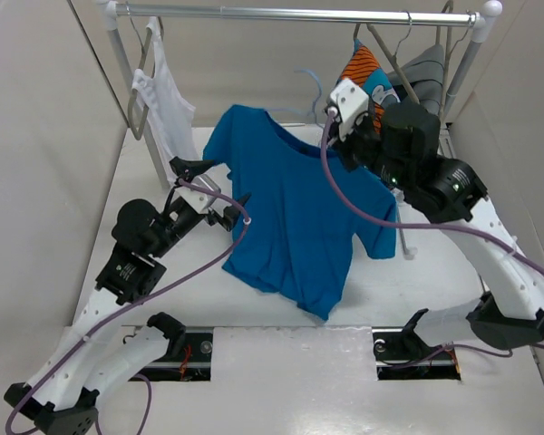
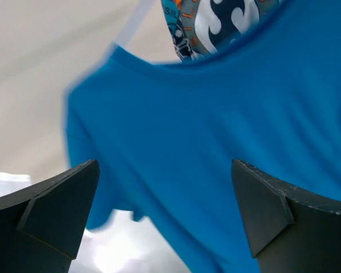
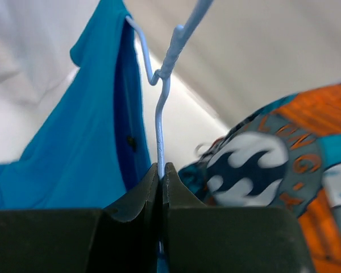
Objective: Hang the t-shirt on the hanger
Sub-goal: Hang the hanger with tshirt onto the clothesline
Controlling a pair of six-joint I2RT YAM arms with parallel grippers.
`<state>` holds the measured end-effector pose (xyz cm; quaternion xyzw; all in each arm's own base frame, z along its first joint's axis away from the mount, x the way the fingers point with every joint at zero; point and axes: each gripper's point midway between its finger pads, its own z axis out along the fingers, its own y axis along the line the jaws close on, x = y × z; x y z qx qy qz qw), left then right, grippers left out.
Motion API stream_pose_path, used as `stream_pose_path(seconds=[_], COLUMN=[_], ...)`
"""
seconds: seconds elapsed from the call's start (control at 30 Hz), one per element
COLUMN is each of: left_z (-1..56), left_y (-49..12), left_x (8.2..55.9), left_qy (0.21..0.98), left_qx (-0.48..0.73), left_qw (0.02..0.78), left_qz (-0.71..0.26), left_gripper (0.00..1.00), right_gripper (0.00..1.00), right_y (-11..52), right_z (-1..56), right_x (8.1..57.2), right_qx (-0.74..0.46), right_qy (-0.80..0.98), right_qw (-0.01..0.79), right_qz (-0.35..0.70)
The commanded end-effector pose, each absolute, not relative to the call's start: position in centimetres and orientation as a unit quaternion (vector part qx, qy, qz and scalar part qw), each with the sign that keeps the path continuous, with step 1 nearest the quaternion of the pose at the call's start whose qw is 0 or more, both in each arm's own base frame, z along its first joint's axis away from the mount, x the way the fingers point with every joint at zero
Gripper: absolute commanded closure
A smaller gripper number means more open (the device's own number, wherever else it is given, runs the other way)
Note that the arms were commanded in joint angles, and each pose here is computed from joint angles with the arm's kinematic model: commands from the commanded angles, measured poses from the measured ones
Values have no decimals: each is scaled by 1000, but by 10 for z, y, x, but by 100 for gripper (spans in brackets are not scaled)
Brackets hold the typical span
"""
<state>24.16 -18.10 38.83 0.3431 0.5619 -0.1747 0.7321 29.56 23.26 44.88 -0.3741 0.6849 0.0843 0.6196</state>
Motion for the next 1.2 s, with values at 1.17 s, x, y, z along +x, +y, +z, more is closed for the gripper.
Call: stream_pose_path(seconds=[1.17], left_z=[327], left_y=[-182], left_x=[239], left_qy=[621], left_qx=[333], left_qw=[684], left_qz=[-187], left_gripper=[0], right_gripper=[62], right_y=[104], right_z=[487], right_x=[416], right_qx=[-158], right_qy=[691], right_qw=[702], right_qz=[-69])
